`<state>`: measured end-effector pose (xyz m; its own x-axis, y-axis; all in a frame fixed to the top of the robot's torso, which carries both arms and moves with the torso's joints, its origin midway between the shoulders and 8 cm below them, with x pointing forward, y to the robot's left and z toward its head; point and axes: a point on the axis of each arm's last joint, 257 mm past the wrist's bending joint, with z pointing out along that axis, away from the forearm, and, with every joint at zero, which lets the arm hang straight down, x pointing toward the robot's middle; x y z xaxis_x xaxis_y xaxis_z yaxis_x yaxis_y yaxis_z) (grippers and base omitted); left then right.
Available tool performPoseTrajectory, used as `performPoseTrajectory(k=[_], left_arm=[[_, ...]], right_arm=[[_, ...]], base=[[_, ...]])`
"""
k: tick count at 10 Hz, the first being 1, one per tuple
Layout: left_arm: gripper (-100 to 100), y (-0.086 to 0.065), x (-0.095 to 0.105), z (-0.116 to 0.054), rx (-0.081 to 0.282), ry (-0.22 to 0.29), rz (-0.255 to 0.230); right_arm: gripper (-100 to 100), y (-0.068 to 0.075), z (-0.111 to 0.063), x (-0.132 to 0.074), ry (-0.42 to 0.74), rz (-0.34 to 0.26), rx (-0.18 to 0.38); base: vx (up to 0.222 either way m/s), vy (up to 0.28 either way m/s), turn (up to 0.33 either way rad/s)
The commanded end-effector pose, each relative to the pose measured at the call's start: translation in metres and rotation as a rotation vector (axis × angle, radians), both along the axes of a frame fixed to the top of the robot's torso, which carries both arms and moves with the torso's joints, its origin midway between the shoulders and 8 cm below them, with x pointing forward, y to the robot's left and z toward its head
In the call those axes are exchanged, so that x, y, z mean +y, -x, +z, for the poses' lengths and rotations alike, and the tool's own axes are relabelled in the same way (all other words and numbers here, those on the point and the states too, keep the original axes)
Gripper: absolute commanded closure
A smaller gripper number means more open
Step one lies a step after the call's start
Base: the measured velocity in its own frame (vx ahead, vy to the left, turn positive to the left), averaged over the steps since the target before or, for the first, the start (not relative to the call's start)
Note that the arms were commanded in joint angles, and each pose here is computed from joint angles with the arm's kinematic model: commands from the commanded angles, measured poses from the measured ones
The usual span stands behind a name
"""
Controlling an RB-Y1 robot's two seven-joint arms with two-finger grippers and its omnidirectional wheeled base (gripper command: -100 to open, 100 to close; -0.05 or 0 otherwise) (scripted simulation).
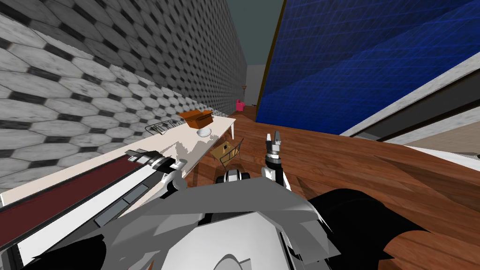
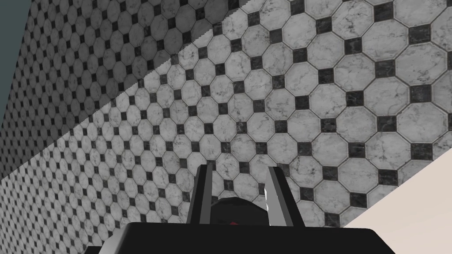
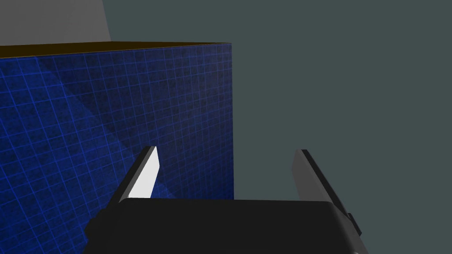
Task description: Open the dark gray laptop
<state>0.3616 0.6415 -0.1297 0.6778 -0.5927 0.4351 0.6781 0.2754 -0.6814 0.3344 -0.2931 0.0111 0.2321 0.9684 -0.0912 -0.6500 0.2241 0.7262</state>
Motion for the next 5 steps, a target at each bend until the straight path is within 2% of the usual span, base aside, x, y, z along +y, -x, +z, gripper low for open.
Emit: performPoseTrajectory(k=[1,2,5], left_arm=[[100,0.02,-0.014,-0.01,-0.015,-0.035,0.003],[100,0.029,-0.024,-0.021,-0.011,-0.042,-0.012],[100,0.035,-0.028,-0.015,-0.032,-0.07,0.0]], right_arm=[[0,0.0,0.0,0.0,0.0,0.0,0.0],[0,0.0,0.0,0.0,0.0,0.0,0.0],[0,0.0,0.0,0.0,0.0,0.0,0.0]], base=[[-0.004,0.011,-0.032],[-0.006,0.017,-0.05],[-0.001,0.004,-0.01]])
